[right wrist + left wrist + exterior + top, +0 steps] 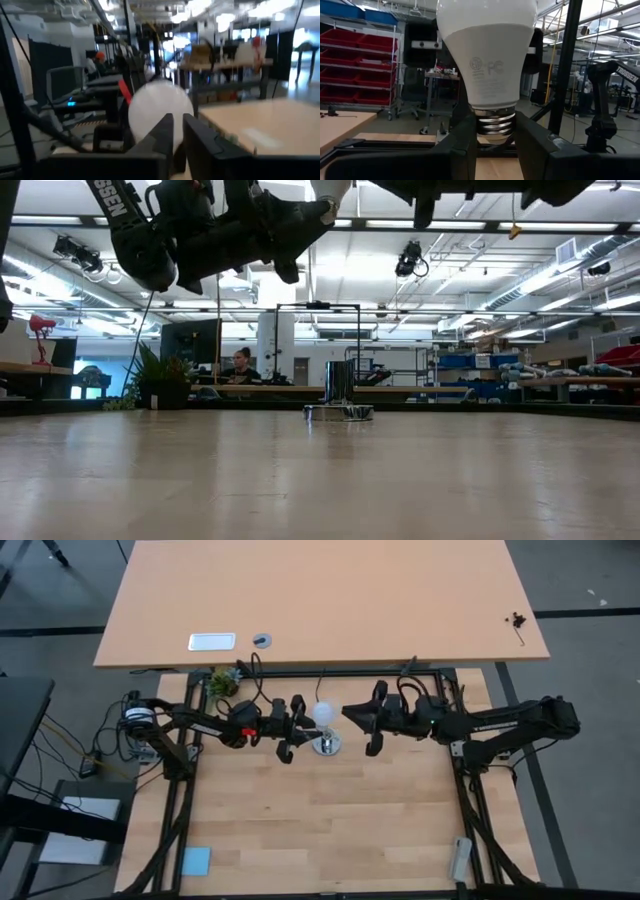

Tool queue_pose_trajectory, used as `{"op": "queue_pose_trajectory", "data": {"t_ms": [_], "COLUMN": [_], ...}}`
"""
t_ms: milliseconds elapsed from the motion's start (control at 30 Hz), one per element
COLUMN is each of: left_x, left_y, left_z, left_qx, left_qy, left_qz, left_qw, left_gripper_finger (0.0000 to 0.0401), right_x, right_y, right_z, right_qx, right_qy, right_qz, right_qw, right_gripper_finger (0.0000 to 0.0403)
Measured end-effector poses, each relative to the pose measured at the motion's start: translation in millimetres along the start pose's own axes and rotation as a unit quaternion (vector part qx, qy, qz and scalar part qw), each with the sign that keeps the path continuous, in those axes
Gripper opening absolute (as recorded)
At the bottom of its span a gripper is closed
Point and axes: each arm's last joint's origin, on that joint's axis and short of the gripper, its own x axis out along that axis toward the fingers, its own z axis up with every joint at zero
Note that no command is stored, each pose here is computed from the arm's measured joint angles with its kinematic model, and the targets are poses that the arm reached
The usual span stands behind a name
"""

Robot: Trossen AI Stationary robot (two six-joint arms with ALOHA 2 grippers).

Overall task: Screw lightbulb
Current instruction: Insert the white lightbulb into the silver lamp

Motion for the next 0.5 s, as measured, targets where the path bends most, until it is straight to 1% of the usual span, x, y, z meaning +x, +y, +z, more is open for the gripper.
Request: {"op": "queue_pose_trajectory", "data": {"t_ms": [133,300,400,500], "left_x": [0,0,0,0], "left_y": [0,0,0,0], "left_z": [0,0,0,-1], "left_qx": [0.0,0.001,0.001,0.002], "left_qy": [0.0,0.0,0.002,0.005], "left_qz": [0.0,0.001,0.001,0.002], "left_qw": [1.0,1.0,1.0,1.0], "left_gripper_finger": [0.0103,0.0103,0.0103,0.0103], "right_x": [-4,3,10,15], "right_y": [1,7,7,7], "right_z": [-1,-15,-22,-26], "right_qx": [0.027,0.049,0.066,0.069], "right_qy": [0.026,0.047,0.043,0.034], "right_qz": [0.001,0.008,0.007,0.008], "right_qw": [0.999,0.998,0.997,0.997], "right_gripper_finger": [0.0108,0.0184,0.0223,0.0255]}}
